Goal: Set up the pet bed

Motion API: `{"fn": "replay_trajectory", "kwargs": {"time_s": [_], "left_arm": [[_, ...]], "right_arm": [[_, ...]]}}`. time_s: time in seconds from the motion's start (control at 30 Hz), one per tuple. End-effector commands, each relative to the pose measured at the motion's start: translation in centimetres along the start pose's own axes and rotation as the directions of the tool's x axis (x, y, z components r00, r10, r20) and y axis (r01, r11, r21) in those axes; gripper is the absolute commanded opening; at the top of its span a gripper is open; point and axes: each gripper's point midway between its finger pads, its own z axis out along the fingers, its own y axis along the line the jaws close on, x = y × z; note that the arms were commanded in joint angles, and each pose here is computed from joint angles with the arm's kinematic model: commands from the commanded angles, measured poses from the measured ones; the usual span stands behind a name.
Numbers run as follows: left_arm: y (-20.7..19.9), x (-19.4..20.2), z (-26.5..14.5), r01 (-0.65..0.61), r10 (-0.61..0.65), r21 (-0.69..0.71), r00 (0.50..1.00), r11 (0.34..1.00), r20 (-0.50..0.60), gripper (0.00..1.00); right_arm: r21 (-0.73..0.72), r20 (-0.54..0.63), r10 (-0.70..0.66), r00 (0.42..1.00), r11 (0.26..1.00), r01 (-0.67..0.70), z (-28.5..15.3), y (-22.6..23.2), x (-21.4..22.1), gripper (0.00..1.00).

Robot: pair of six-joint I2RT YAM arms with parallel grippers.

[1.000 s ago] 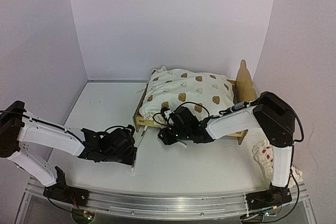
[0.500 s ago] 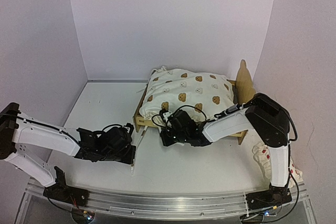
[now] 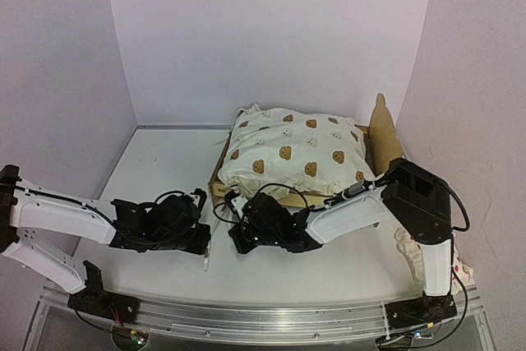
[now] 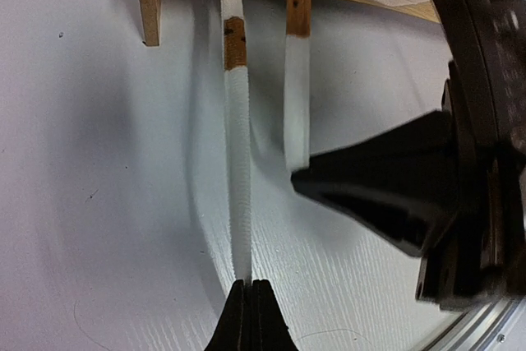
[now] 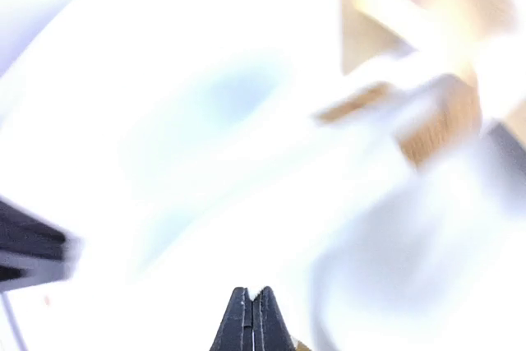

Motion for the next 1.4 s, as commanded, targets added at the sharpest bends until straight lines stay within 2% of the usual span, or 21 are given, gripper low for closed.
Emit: {"fn": "replay_trajectory", "kwargs": {"time_s": [0.0,0.23,0.47,0.83,0.9,1.0,1.17,1.37], "left_arm": [[0.3,0.9,-0.9,-0.028,0.029,0.012,0.999,1.0,-0.03,0.0],[0.5,0.5,-1.9,-0.025,0.025,0.014,1.0,1.0,-0.011,0.0],[0.4,0.1,-2.1,-0.023,0.023,0.013,1.0,1.0,0.001,0.0],[-3.0,-1.3,-1.1,-0.031,0.032,0.1,0.999,0.995,-0.008,0.0],[-3.6,-1.5,-0.7,-0.031,0.032,0.106,0.999,0.994,-0.013,0.0],[-3.9,-1.7,-0.3,-0.031,0.033,0.096,0.999,0.995,-0.013,0.0],[-3.7,-2.2,-0.5,-0.024,0.024,0.078,1.0,0.997,-0.002,0.0],[-3.7,-2.2,-0.5,-0.024,0.025,0.068,1.0,0.997,-0.01,0.0]], "right_arm": [[-0.107,0.061,0.026,0.998,0.994,-0.02,0.6,4.4,-2.5,0.0],[-0.251,0.053,0.084,0.995,0.966,-0.068,2.6,8.3,-4.5,0.01],[-0.216,0.053,0.053,0.997,0.976,-0.04,0.5,7.2,-4.0,0.31],[-0.061,0.006,-0.013,1.0,0.998,0.013,-5.5,3.0,-2.1,0.5],[-0.033,-0.012,-0.005,1.0,0.999,0.005,-5.9,2.2,-1.1,0.47],[0.001,-0.048,0.016,0.999,1.0,-0.016,-5.7,1.1,0.8,0.34],[-0.029,-0.126,0.047,0.991,0.998,-0.051,-4.5,1.4,3.7,0.13],[-0.112,-0.177,0.011,0.984,0.993,-0.031,-1.7,5.0,5.7,0.07]]}}
